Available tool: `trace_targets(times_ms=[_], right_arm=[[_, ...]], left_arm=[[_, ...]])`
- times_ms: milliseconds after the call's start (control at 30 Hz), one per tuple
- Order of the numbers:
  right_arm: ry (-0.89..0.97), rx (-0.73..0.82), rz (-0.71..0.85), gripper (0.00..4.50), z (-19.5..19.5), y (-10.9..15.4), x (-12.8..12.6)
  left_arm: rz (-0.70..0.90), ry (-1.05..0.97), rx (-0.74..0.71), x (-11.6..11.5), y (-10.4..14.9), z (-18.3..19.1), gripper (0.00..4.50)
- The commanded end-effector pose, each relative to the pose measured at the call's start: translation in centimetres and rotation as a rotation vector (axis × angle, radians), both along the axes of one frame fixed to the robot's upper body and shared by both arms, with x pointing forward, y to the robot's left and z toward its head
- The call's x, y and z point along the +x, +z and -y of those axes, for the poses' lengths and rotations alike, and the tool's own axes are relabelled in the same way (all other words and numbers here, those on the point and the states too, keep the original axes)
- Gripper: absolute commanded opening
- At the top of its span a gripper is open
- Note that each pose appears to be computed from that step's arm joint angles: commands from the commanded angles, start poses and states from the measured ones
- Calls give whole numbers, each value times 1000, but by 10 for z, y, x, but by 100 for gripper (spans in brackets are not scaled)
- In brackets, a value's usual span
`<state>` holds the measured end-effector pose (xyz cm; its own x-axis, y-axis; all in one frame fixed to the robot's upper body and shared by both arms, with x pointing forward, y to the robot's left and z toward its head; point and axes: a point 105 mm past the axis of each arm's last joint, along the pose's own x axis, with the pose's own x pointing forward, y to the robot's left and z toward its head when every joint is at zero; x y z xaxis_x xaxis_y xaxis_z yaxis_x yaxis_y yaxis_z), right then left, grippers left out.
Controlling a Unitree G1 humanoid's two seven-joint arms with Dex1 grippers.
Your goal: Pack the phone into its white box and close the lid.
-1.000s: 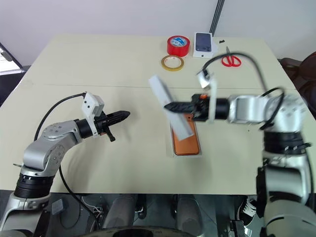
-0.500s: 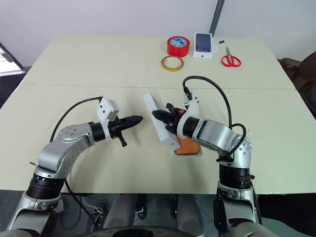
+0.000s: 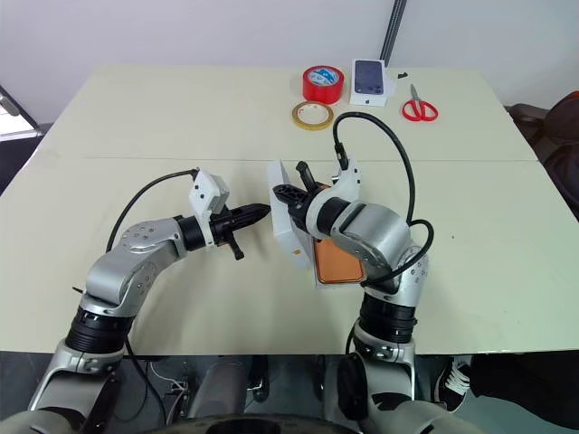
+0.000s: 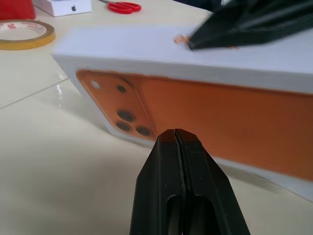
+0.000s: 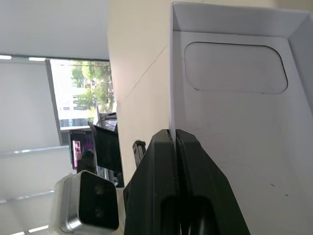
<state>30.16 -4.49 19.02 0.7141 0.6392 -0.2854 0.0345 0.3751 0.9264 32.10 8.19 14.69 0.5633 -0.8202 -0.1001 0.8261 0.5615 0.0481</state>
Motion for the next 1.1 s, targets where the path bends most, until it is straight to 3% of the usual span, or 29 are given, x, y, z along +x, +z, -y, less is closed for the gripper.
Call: trace_targets(times_ms=[33, 300, 467, 667, 1100], right_arm=[[-14, 36, -5, 7, -4, 8, -11], [-18, -28, -20, 7, 8, -19, -16], [52, -67, 89, 7, 11, -19, -16], [155, -174, 249, 288, 29, -14, -13], [363, -619, 335, 288, 119, -12, -1]], left_arm=[[50, 17, -6, 3, 10, -3, 0], [42, 15, -3, 5, 6, 4, 0], [39, -12, -6, 5, 3, 24, 0], [40, -50, -27, 3, 5, 43, 0], [32, -127, -41, -9, 6, 66, 0]])
